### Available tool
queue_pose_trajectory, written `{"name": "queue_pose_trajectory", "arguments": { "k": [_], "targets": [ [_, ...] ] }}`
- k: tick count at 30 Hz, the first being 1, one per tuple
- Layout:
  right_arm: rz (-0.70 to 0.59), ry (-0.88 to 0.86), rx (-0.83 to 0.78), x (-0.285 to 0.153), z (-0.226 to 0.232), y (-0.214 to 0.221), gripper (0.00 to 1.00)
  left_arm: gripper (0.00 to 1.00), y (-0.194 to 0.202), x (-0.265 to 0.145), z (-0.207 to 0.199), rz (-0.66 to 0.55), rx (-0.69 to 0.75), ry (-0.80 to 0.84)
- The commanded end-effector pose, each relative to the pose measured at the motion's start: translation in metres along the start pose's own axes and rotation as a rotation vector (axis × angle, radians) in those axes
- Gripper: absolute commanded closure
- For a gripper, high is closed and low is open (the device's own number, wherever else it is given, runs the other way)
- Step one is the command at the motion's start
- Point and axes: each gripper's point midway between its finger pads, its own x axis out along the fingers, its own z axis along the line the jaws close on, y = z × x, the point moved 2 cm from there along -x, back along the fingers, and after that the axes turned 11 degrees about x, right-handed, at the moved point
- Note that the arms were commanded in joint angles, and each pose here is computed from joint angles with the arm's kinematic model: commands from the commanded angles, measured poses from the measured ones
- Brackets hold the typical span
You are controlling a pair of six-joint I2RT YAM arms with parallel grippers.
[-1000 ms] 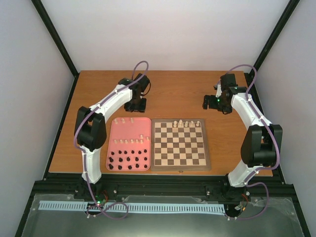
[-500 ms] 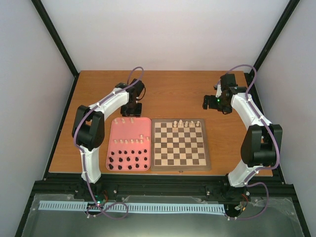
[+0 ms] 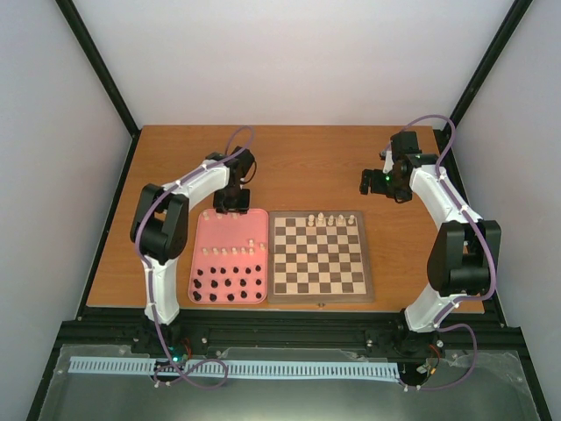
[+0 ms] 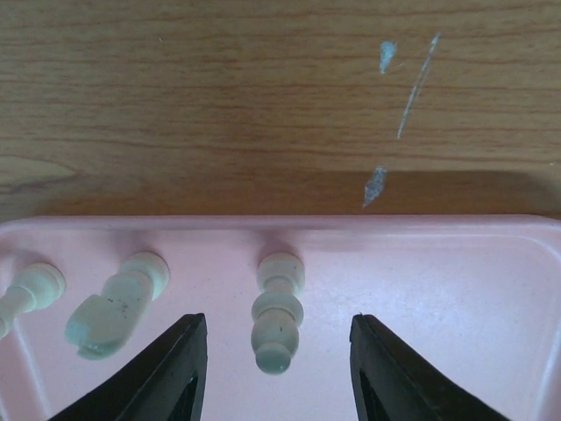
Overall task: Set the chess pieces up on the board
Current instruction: Pick up the chess piece from the storage box.
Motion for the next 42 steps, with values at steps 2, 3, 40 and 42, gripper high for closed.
{"name": "queue_pose_trajectory", "arguments": {
  "k": [2, 3, 40, 42],
  "targets": [
    [-0.002, 0.013, -0.001, 0.003, -0.005, -0.004, 0.00, 0.53, -0.007, 0.007, 0.002, -0.012, 0.002, 0.007],
    [-0.003, 0.012, -0.001, 0.003, -0.005, -0.004, 0.00, 0.53, -0.007, 0.008, 0.002, -0.011, 0.001, 0.008],
    [0.002, 0.020, 0.001, 0.007, -0.006, -0.003, 0.00, 0.96, -0.006, -0.062, -0.039, -0.065, 0.129, 0.070],
    [0.003, 0.020, 0.001, 0.007, -0.006, -0.004, 0.00, 0.96, -0.004, -0.072, -0.064, -0.071, 0.177, 0.104]
  ]
}}
